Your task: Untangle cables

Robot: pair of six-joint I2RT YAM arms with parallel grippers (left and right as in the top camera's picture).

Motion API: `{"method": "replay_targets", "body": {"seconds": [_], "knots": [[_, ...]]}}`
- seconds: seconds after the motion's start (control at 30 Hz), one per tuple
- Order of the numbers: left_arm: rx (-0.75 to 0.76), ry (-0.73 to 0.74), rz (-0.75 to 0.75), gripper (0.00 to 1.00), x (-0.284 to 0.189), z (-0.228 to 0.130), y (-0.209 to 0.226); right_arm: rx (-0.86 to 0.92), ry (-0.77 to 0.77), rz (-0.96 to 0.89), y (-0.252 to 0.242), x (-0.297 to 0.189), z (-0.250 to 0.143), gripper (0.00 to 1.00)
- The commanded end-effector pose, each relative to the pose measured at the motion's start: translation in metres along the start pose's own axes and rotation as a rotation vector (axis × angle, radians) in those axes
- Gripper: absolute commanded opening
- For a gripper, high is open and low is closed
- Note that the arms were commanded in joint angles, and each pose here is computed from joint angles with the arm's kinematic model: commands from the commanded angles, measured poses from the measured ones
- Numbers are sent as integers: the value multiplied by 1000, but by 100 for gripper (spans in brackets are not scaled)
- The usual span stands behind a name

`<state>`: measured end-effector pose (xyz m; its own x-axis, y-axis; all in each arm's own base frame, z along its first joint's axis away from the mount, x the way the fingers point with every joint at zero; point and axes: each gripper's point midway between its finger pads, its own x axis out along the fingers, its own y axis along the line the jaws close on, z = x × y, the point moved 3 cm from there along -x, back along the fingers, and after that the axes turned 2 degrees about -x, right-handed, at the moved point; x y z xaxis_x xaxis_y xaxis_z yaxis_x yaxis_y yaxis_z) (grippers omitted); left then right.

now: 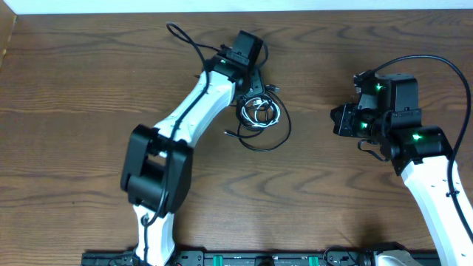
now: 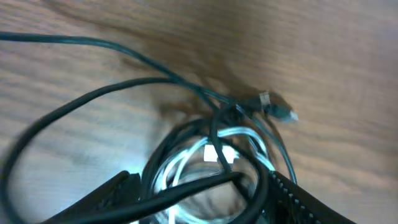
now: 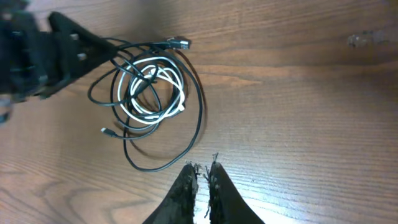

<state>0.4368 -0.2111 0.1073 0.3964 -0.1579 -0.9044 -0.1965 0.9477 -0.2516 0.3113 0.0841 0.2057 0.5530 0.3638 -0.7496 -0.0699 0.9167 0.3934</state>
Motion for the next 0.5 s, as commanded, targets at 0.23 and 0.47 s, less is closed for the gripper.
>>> {"method": "replay_targets", "body": {"seconds": [0.23,0.47], "knots": [[-44,-37,13,65,21,5,-1,4,-15,-27,-4,-2,3,9],[1,-10,32,9,32,-1,3,-3,-16,-27,-4,-2,3,10]]}}
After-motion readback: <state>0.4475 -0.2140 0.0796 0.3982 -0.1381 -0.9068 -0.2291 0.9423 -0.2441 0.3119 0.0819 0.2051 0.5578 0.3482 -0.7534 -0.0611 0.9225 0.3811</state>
